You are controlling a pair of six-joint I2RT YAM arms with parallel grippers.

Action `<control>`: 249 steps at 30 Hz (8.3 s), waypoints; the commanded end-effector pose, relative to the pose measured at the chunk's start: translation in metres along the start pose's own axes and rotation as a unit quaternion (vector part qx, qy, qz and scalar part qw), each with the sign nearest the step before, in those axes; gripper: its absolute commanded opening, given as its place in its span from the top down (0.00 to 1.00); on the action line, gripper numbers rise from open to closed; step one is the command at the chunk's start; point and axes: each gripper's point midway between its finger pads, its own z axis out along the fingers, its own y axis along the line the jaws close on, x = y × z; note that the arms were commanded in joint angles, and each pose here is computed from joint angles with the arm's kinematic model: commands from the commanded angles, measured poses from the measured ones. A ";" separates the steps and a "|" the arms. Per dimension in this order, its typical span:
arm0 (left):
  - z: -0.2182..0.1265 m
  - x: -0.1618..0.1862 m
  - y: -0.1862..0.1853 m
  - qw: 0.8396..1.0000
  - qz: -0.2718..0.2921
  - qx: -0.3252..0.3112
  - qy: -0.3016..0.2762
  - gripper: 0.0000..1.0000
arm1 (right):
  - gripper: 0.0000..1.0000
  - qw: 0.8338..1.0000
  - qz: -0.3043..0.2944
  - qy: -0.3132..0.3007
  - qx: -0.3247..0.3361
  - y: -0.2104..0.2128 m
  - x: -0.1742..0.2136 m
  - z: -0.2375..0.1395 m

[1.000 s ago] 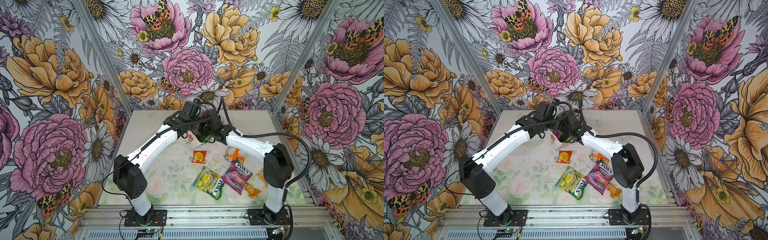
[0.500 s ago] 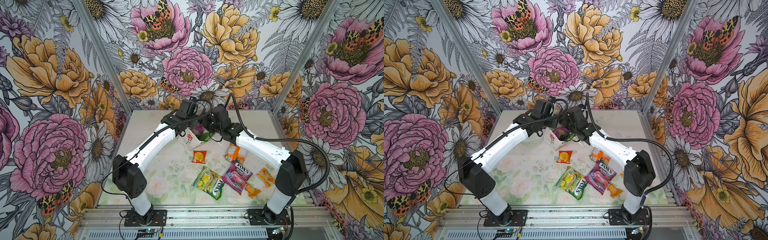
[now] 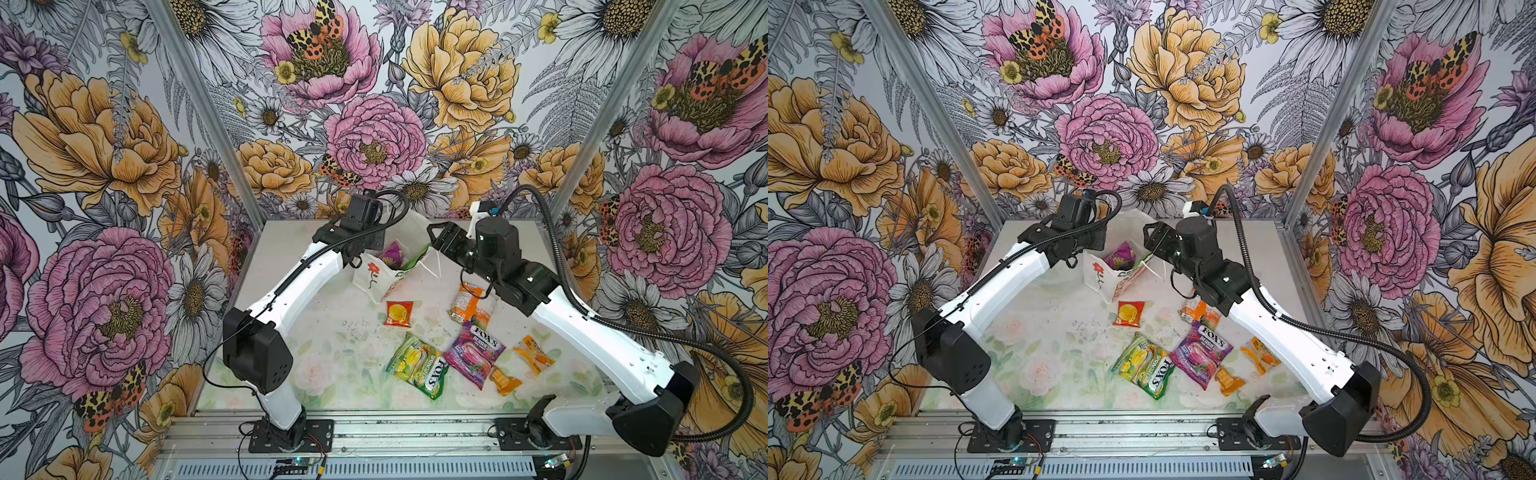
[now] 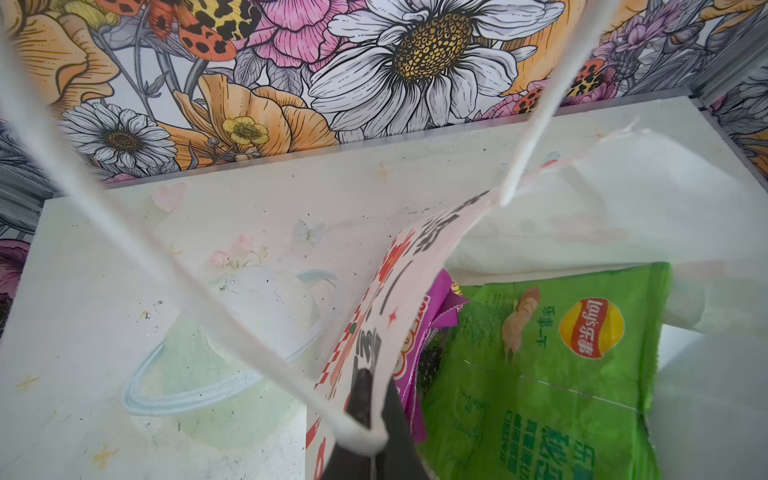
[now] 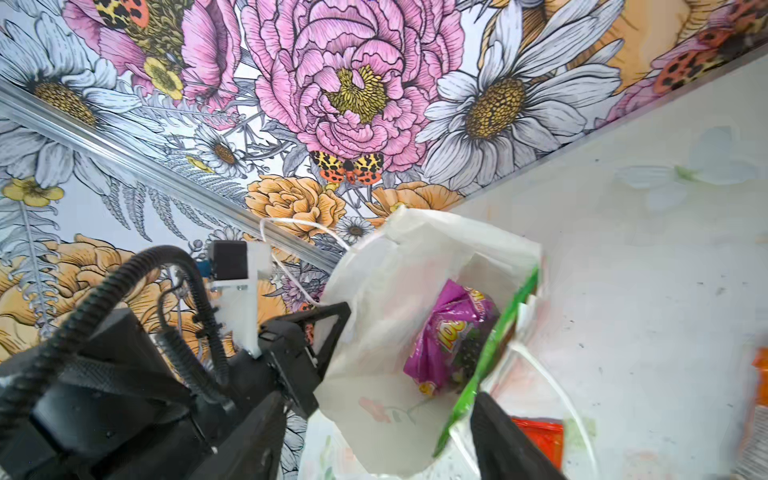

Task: Place the snacks into the paper bag
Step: 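Open the right gripper to release the candy bag and lift out, then move the right gripper toward the green Fox's Spring Tea candy bag, then lower the right gripper onto the green candy bag and close on it, then lift the green candy bag with the right gripper toward the paper bag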

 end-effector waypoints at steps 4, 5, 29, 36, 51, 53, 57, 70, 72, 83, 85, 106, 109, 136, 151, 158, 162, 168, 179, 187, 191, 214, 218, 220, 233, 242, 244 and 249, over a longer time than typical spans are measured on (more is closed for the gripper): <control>-0.011 -0.018 0.007 0.999 -0.045 0.009 -0.018 1.00 | 0.28 0.997 -0.044 -0.005 0.061 -0.043 0.010 -0.031; -0.012 -0.019 0.007 0.999 -0.047 0.010 -0.019 1.00 | 0.28 0.996 -0.047 0.002 0.073 -0.053 0.016 -0.033; -0.002 0.015 0.038 0.992 -0.121 -0.012 0.024 1.00 | 0.27 0.945 -0.096 0.211 0.232 -0.189 0.148 -0.034; -0.009 0.016 0.052 0.995 -0.099 -0.022 0.015 1.00 | 0.26 0.921 -0.165 0.303 0.182 -0.152 0.212 -0.040; -0.022 0.009 0.044 0.997 -0.079 -0.015 -0.003 1.00 | 0.24 0.876 -0.106 0.400 0.247 -0.160 0.300 -0.034; -0.023 0.009 0.045 0.997 -0.075 -0.019 -0.004 1.00 | 0.24 0.867 -0.105 0.413 0.257 -0.166 0.309 -0.031; -0.026 0.007 0.047 0.997 -0.075 -0.020 -0.008 1.00 | 0.24 0.858 -0.126 0.427 0.257 -0.166 0.320 -0.017; -0.031 0.004 0.056 0.996 -0.085 -0.035 -0.017 1.00 | 0.23 0.862 -0.172 0.422 0.224 -0.142 0.331 0.036; -0.031 0.004 0.058 0.995 -0.086 -0.037 -0.017 1.00 | 0.23 0.865 -0.172 0.418 0.216 -0.135 0.328 0.038; -0.029 0.005 0.059 0.996 -0.083 -0.043 -0.015 1.00 | 0.22 0.873 -0.145 0.411 0.220 -0.140 0.301 -0.019; -0.030 0.004 0.060 0.995 -0.084 -0.043 -0.017 1.00 | 0.21 0.870 -0.136 0.414 0.231 -0.150 0.304 -0.030; -0.032 0.004 0.058 0.996 -0.080 -0.044 -0.019 1.00 | 0.20 0.854 -0.192 0.411 0.256 -0.159 0.308 0.041; -0.032 0.004 0.059 0.996 -0.079 -0.045 -0.018 1.00 | 0.20 0.862 -0.188 0.398 0.251 -0.153 0.297 0.044; -0.030 0.005 0.060 0.995 -0.082 -0.045 -0.015 1.00 | 0.22 0.923 0.057 0.299 0.234 -0.172 0.280 -0.021; -0.030 0.004 0.060 0.995 -0.083 -0.044 -0.015 1.00 | 0.26 0.922 0.098 0.303 0.220 -0.165 0.295 0.003; -0.032 0.004 0.061 0.995 -0.083 -0.045 -0.017 1.00 | 0.28 0.910 0.087 0.344 0.216 -0.156 0.315 0.020; -0.032 0.003 0.061 0.995 -0.084 -0.044 -0.017 1.00 | 0.39 0.900 0.086 0.364 0.222 -0.158 0.328 0.028; -0.036 0.000 0.063 0.995 -0.086 -0.041 -0.021 1.00 | 0.71 0.894 0.098 0.362 0.244 -0.174 0.331 0.026; -0.027 0.005 0.064 0.994 -0.102 -0.025 -0.004 1.00 | 1.00 0.934 0.074 0.302 0.178 -0.142 0.283 0.013; -0.023 0.007 0.062 0.995 -0.099 -0.025 0.001 1.00 | 1.00 0.955 0.046 0.245 0.161 -0.134 0.240 -0.014; -0.024 0.007 0.061 0.995 -0.099 -0.024 0.000 1.00 | 1.00 0.963 0.043 0.222 0.149 -0.127 0.224 -0.020; -0.029 0.005 0.050 0.996 -0.088 -0.011 -0.004 1.00 | 1.00 0.978 -0.056 0.164 0.119 -0.081 0.148 -0.040; -0.032 0.004 0.044 0.997 -0.078 -0.007 -0.006 1.00 | 1.00 0.981 -0.039 0.146 0.125 -0.088 0.125 -0.046; -0.034 0.003 0.040 0.998 -0.069 -0.007 -0.008 1.00 | 1.00 0.982 -0.041 0.137 0.125 -0.088 0.115 -0.050; -0.045 0.001 0.021 0.999 -0.014 -0.017 -0.024 1.00 | 1.00 0.988 -0.058 0.072 0.126 -0.080 0.049 -0.066; -0.056 -0.001 0.002 0.999 0.027 -0.012 -0.039 1.00 | 1.00 0.988 -0.074 0.031 0.134 -0.076 0.014 -0.071; -0.059 -0.002 0.001 0.999 0.026 -0.008 -0.045 1.00 | 1.00 0.988 -0.075 0.023 0.131 -0.073 0.005 -0.072; -0.066 -0.006 0.000 0.998 0.021 0.001 -0.054 1.00 | 1.00 0.989 -0.084 0.004 0.124 -0.061 -0.018 -0.075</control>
